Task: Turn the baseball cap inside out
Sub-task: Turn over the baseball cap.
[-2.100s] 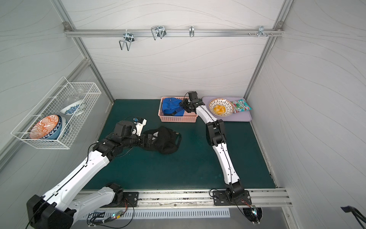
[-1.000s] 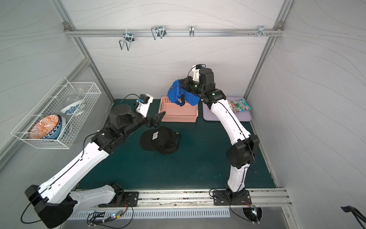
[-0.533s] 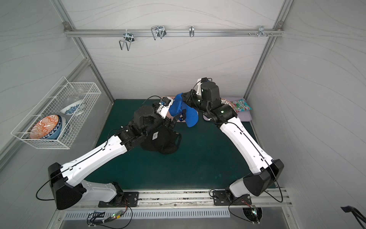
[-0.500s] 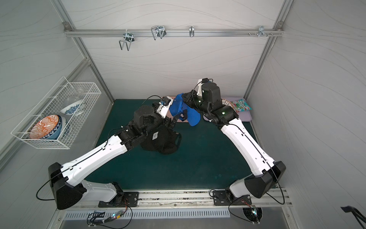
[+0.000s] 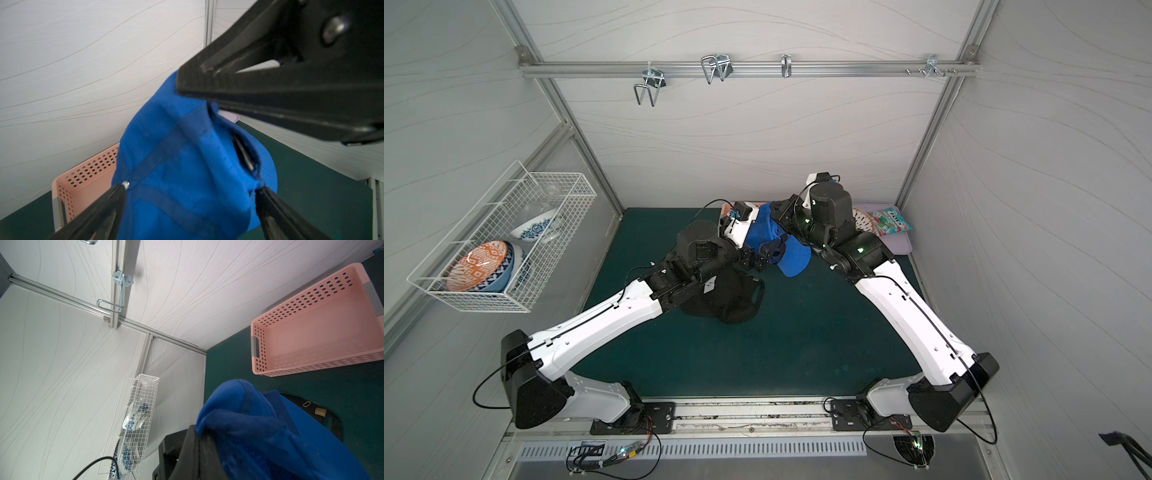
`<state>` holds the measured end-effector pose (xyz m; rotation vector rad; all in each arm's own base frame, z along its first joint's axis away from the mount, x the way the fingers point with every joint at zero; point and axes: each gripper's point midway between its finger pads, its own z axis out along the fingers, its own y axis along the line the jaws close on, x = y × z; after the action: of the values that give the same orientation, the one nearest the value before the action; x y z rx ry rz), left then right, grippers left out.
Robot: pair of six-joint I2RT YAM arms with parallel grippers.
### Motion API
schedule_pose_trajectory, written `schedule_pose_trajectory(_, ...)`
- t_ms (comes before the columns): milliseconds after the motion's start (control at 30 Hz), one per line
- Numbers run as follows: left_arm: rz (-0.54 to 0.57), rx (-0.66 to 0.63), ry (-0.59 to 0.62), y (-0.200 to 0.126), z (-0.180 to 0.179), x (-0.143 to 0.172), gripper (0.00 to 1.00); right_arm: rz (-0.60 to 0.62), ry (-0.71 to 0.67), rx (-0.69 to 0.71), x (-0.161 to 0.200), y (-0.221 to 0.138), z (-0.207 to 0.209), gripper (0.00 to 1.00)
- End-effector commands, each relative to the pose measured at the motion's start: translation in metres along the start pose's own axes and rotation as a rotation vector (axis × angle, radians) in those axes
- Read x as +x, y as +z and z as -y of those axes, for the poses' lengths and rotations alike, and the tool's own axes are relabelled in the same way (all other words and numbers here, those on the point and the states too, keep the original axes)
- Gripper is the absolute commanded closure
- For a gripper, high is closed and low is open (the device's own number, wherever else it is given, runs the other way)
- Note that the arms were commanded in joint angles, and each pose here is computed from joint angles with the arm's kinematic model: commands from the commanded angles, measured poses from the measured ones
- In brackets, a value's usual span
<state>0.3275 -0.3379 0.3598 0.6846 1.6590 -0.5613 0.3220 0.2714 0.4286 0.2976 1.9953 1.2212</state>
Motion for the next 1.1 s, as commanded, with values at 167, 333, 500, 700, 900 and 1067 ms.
schedule_pose_trajectory(167, 0.102, 0.068, -0.006, 0.007, 0.018, -0.036, 0.00, 0.025, 0.006, 0.008, 0.002, -0.006, -0.001, 1.00)
schedule_pose_trajectory(333, 0.069, -0.007, -0.002, 0.012, 0.008, -0.020, 0.03, 0.018, 0.019, 0.005, 0.003, -0.006, -0.001, 1.00)
schedule_pose_trajectory(500, -0.028, -0.198, 0.085, 0.015, -0.024, 0.001, 0.33, 0.013, 0.021, -0.016, 0.004, -0.013, -0.007, 1.00)
schedule_pose_trajectory(700, -0.029, -0.172, 0.099, 0.005, -0.021, 0.000, 0.89, -0.011, -0.023, 0.006, 0.011, -0.018, 0.003, 1.00)
schedule_pose_trajectory(900, -0.170, -0.126, 0.034, -0.024, -0.016, 0.027, 1.00, -0.020, -0.207, 0.057, 0.013, -0.035, 0.043, 0.56)
schedule_pose_trajectory(1067, -0.381, -0.075, -0.118, -0.051, -0.014, 0.056, 1.00, -0.066, -0.343, 0.016, 0.021, -0.063, 0.077, 0.01)
